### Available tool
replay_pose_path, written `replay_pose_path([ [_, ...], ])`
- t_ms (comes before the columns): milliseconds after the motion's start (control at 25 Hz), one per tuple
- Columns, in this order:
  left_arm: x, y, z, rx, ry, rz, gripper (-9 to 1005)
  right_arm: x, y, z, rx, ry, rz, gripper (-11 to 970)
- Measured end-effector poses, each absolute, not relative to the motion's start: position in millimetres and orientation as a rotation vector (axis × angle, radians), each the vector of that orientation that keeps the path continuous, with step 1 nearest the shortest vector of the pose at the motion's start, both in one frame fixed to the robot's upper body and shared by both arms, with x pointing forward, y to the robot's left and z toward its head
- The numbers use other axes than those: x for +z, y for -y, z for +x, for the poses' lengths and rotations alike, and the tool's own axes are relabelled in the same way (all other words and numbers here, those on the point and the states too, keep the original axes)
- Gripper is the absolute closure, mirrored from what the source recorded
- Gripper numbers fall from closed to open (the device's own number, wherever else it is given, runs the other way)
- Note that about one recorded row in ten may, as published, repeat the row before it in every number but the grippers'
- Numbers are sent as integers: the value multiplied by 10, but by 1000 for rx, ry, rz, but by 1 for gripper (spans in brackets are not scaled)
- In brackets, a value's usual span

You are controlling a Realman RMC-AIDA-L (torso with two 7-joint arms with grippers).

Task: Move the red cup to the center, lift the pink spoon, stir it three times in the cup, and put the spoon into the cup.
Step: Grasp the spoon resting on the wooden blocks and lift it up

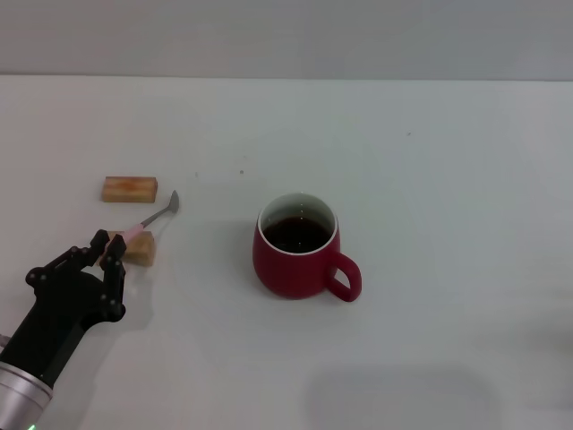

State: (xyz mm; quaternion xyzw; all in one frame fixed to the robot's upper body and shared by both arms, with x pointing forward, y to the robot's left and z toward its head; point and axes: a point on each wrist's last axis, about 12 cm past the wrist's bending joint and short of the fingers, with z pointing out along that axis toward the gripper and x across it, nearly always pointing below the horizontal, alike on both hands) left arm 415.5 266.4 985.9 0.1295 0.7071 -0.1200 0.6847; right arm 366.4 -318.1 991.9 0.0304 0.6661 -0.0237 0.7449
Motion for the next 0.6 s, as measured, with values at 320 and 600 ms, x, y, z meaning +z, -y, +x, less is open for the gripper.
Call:
replay_pose_path([
  [320, 9914, -2654, 4173, -278, -1540, 291, 860, 9919, 3181, 3664, -52, -1459, 66, 960],
  [600, 9978, -2629, 4238, -291, -1493, 302, 859, 9914, 3180, 3670, -51, -1464, 66, 959],
])
